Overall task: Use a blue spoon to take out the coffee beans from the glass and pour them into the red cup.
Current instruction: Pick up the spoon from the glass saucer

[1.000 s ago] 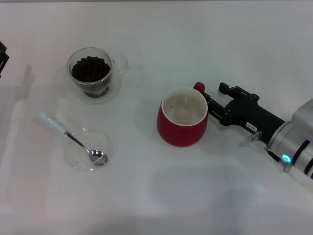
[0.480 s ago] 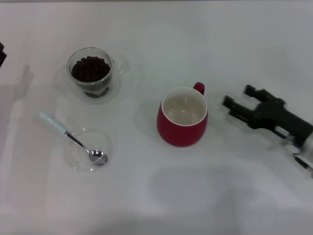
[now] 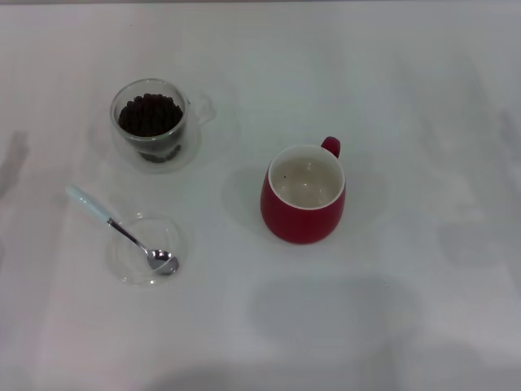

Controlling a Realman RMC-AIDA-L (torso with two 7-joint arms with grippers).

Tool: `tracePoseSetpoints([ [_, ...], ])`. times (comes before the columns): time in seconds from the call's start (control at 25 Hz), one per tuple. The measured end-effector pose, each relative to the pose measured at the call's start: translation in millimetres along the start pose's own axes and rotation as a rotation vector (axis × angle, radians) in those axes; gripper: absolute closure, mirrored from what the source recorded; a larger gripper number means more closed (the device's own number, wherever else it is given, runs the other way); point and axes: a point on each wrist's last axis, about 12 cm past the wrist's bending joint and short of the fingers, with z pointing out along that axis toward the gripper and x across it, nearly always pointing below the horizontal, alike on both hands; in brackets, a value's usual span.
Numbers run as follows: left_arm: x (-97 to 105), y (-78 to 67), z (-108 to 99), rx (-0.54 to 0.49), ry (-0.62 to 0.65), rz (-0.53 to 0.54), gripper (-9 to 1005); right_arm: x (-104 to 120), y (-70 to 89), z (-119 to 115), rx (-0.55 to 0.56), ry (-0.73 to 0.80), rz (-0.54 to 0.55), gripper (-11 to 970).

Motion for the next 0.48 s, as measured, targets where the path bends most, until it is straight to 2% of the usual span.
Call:
tracePoseSetpoints([
  [0.04,-7,8.7,-16,0.008,0.074,-0.145,107,-3,-0.8,3,0.020,-0.026,-0.013,87],
  [0.16,-15,12.3,-35,0.044,0.157,-0.226,107,-5,1.0,17,0.029,-0.041,-0.034,87],
  [0.32,-18,9.1,-52,0.115,0.284,-0.227,107,-5,5.4,40,0.012,-0.010,-0.041,87],
  [0.48,-10,6.9,-55,0.130,0.407,-0.220,106,-7,11.0,56,-0.011,-0.001,-0.044,88],
])
